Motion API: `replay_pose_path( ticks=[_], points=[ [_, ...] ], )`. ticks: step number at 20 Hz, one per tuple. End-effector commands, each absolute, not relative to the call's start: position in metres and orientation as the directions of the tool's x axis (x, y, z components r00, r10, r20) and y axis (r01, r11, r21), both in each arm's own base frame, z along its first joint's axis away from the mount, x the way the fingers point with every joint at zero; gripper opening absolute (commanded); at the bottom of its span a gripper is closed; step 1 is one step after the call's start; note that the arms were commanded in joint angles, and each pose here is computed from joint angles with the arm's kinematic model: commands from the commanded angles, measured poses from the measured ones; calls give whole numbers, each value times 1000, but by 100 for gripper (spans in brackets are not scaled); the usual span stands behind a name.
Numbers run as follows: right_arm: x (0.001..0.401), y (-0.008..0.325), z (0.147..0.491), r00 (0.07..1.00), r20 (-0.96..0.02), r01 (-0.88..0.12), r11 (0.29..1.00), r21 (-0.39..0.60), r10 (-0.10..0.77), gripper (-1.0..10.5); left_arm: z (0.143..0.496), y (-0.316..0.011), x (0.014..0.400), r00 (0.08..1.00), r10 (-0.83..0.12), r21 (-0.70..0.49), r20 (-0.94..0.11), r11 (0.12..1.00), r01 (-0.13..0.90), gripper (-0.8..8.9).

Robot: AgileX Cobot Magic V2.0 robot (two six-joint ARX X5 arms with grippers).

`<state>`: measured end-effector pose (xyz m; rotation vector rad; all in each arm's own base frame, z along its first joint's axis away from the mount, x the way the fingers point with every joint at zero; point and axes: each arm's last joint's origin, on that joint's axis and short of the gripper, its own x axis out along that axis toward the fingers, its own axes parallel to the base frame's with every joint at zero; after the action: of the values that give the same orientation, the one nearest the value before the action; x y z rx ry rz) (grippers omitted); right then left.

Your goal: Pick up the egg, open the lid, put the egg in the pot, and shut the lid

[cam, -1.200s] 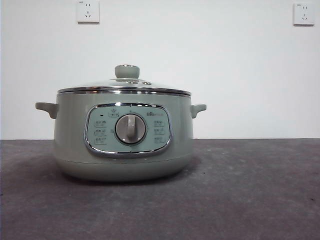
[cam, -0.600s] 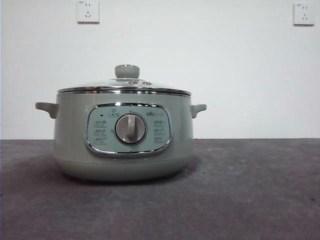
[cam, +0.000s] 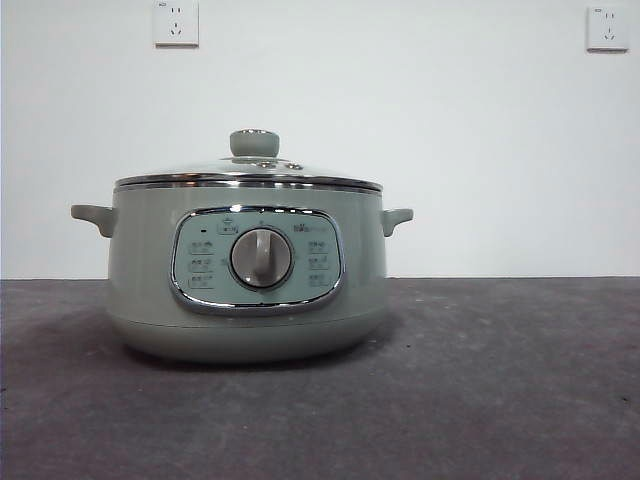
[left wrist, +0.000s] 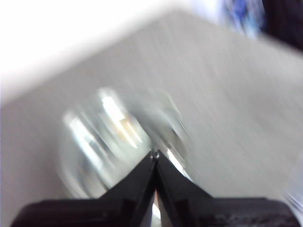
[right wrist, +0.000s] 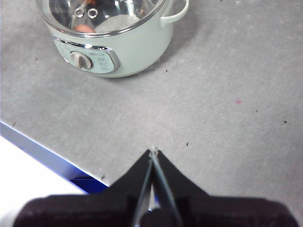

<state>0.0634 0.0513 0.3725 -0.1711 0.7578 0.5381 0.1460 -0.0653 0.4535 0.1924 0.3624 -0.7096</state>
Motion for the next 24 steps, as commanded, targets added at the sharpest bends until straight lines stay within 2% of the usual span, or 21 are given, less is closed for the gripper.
replay_pose_path(
  ticks=[1,3,5,10,14,20,24],
  points=[
    [64,51,372,600,-693,-514,856,48,399,2,457,-52,135,767,-604,175,-216,749,639,-4],
    [64,51,372,600,-693,-514,856,48,399,2,439,-38,127,814,-570,212,-114,787,580,-4],
    [64,51,372,600,-693,-514,856,48,399,2,404,-25,120,869,-490,231,-72,839,492,-4],
    [64,51,372,600,-693,-514,856,48,399,2,292,-7,112,951,-289,219,-106,927,306,-4],
    [63,51,371,600,-694,-514,857,48,399,2,224,-4,105,959,-261,148,-112,950,276,-4],
    [63,51,371,599,-694,-514,857,48,398,2,171,-2,97,975,-171,99,-139,978,185,-4],
    [63,51,371,599,-694,-514,857,48,398,2,155,-2,95,974,-171,78,-147,980,183,-4]
  ],
)
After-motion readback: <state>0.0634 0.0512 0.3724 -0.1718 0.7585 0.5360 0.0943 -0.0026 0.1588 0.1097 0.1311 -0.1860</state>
